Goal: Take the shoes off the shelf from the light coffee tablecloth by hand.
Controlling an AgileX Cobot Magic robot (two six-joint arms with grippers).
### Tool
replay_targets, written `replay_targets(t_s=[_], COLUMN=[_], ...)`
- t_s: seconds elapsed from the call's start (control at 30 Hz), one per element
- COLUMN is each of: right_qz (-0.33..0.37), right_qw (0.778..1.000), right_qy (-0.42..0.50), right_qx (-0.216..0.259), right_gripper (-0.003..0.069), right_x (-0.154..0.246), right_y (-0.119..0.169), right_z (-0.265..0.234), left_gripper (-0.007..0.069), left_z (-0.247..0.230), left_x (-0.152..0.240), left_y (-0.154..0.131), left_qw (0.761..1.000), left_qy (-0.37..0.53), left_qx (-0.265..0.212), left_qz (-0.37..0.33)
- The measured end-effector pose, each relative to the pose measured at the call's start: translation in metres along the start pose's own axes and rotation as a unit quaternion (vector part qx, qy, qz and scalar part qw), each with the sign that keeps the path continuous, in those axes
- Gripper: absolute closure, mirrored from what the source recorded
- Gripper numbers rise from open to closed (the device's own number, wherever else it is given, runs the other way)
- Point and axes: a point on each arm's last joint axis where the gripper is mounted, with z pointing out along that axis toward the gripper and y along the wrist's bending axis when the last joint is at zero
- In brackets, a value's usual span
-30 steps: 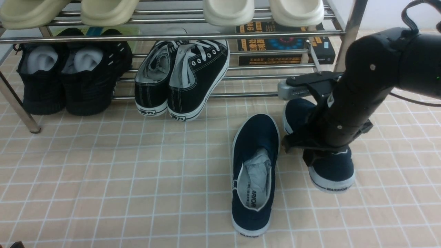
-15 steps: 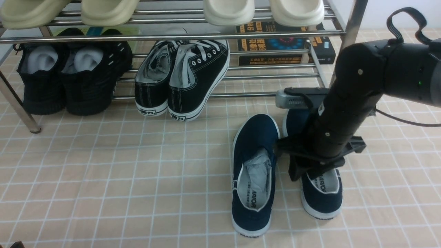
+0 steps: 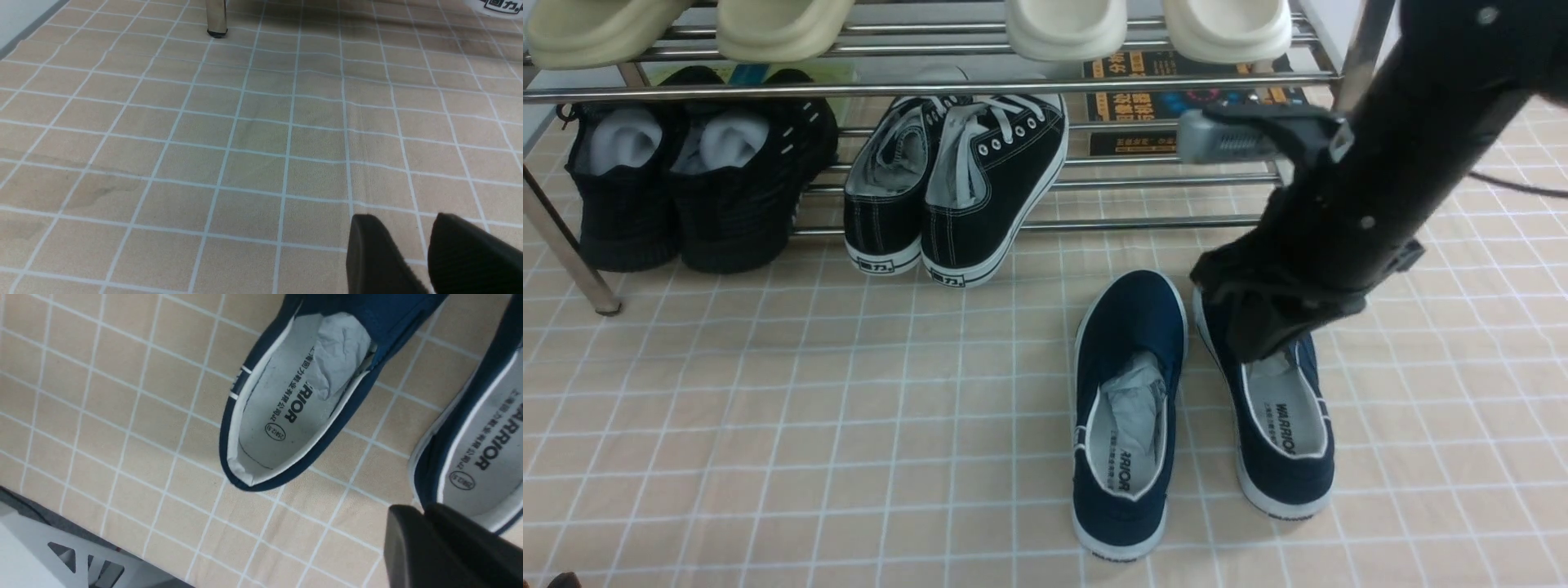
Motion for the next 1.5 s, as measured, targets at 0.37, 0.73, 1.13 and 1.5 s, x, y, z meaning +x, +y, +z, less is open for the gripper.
replay_targets(t_s=[0.37, 0.73, 1.13, 1.5], right_qz=[-0.072, -0.101, -0.097, -0.099], right_qw=[0.989, 0.914, 0.803, 0.813], right_qy=[-0.126, -0.392, -0.588, -0.573], right_qx=[0.030, 0.025, 0.027, 0.039], right_gripper=[0.0673, 0.0669, 0.0662, 0.0656], right_x=[0.081, 0.184, 0.225, 0.236], right_y=[0.005, -0.022, -0.061, -0.071], right_z=[-0.104, -0.102, -0.023, 0.004], left_gripper=[0.0385, 0.0385, 0.0385, 0.0385], left_z=[0.000, 0.000, 0.000, 0.000], left_x=[0.000, 0.000, 0.000, 0.000], left_y=[0.000, 0.000, 0.000, 0.000], left_qw=[1.000, 1.000, 1.000, 1.000], left_qy=[0.000, 0.000, 0.000, 0.000], left_qx=[0.000, 0.000, 0.000, 0.000], left_qz=[0.000, 0.000, 0.000, 0.000])
